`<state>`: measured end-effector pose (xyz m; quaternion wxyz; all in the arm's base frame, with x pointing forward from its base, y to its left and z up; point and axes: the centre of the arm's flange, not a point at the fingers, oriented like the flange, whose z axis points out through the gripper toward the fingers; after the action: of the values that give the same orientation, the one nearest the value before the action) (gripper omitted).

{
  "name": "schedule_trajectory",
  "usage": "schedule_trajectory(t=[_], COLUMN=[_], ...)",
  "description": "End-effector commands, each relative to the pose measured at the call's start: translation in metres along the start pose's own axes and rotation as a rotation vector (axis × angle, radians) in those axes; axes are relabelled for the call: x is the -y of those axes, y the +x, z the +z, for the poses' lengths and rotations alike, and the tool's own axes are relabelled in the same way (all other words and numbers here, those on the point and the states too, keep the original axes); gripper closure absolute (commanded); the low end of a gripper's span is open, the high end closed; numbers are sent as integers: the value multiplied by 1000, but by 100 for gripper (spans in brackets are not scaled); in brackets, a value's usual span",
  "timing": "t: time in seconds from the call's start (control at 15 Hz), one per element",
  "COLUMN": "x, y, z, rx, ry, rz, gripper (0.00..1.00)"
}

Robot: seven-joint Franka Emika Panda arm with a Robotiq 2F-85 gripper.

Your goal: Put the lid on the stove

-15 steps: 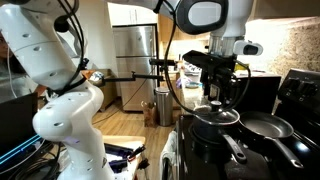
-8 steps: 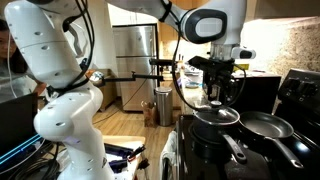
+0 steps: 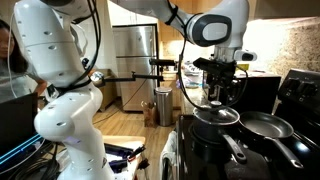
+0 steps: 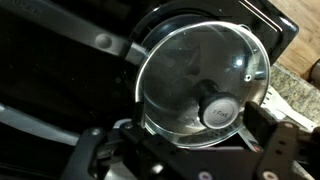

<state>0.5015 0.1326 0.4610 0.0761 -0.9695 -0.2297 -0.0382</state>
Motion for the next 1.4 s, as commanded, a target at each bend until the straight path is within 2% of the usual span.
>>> schedule_trajectory(t=[0.0, 0.2, 0.33, 0.53, 0.73, 1.33], x=[12, 28, 43, 59, 68, 69], y=[9, 17, 23, 32, 39, 48], z=[6, 10, 12, 12, 17, 64], rx=[18, 34, 40, 42, 45, 115], ry=[-133, -214, -208, -144, -115, -123], rz=[139, 222, 212, 159, 167, 217], gripper=[0, 0, 0, 0, 0, 0])
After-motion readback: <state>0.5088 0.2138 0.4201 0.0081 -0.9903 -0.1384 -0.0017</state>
